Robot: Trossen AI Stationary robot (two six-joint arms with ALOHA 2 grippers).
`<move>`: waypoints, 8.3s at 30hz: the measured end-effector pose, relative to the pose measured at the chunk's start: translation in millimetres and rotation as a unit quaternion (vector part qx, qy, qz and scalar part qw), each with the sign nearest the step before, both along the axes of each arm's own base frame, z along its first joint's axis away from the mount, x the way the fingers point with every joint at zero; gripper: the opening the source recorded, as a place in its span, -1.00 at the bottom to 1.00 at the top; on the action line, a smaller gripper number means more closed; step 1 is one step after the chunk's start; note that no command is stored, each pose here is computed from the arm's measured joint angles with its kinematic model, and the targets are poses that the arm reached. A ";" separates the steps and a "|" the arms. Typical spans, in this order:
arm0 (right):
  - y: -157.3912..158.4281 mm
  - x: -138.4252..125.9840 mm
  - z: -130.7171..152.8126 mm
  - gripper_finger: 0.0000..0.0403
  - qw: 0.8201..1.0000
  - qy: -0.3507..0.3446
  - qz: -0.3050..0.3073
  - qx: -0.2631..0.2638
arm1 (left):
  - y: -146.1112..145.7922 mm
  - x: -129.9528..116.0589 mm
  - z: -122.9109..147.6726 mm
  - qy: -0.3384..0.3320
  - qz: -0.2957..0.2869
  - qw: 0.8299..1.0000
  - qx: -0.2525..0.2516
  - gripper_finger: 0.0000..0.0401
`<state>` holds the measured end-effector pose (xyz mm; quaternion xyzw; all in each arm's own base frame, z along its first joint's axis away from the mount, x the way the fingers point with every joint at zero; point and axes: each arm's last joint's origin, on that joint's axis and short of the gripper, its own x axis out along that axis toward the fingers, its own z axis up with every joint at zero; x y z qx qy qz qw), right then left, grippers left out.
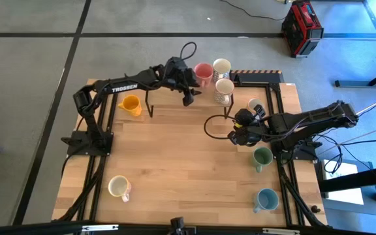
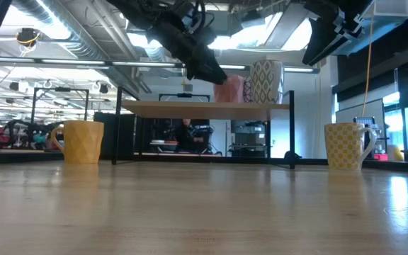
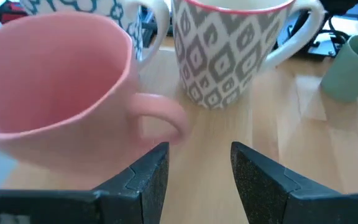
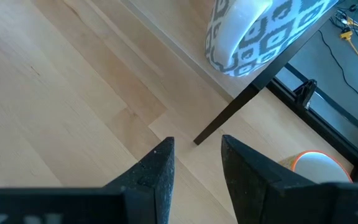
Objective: Place coffee mugs
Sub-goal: Put the pink mug on the shelf, then put the yellow patterned mug on the shelf
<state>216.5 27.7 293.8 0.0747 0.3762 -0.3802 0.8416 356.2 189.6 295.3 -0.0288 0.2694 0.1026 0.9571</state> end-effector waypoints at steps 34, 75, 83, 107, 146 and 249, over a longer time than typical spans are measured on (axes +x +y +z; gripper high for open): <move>0.3 0.0 -0.1 -0.39 1.000 0.001 0.002 0.004 | -4.9 16.3 -9.5 -0.016 -0.024 0.999 0.026 -0.17; 5.6 14.8 19.7 -0.39 0.995 -0.077 0.041 0.046 | -127.9 -111.7 103.3 -0.006 0.031 0.999 0.029 -0.17; 4.0 18.7 21.1 -0.24 0.992 -0.111 0.018 0.063 | -140.3 -162.4 68.5 -0.002 0.050 0.999 -0.011 -0.17; -57.4 -51.0 25.3 0.26 0.986 0.049 -0.129 0.092 | -142.2 -172.8 25.4 0.055 0.039 0.998 0.019 -0.17; -94.8 -87.4 -37.0 0.25 0.974 0.141 -0.094 0.149 | -140.5 -172.3 26.0 0.055 0.056 0.996 0.039 -0.17; -159.0 -55.0 -78.4 -0.98 0.949 0.242 0.118 0.165 | -139.2 -172.9 26.0 0.058 0.078 0.994 0.049 -0.17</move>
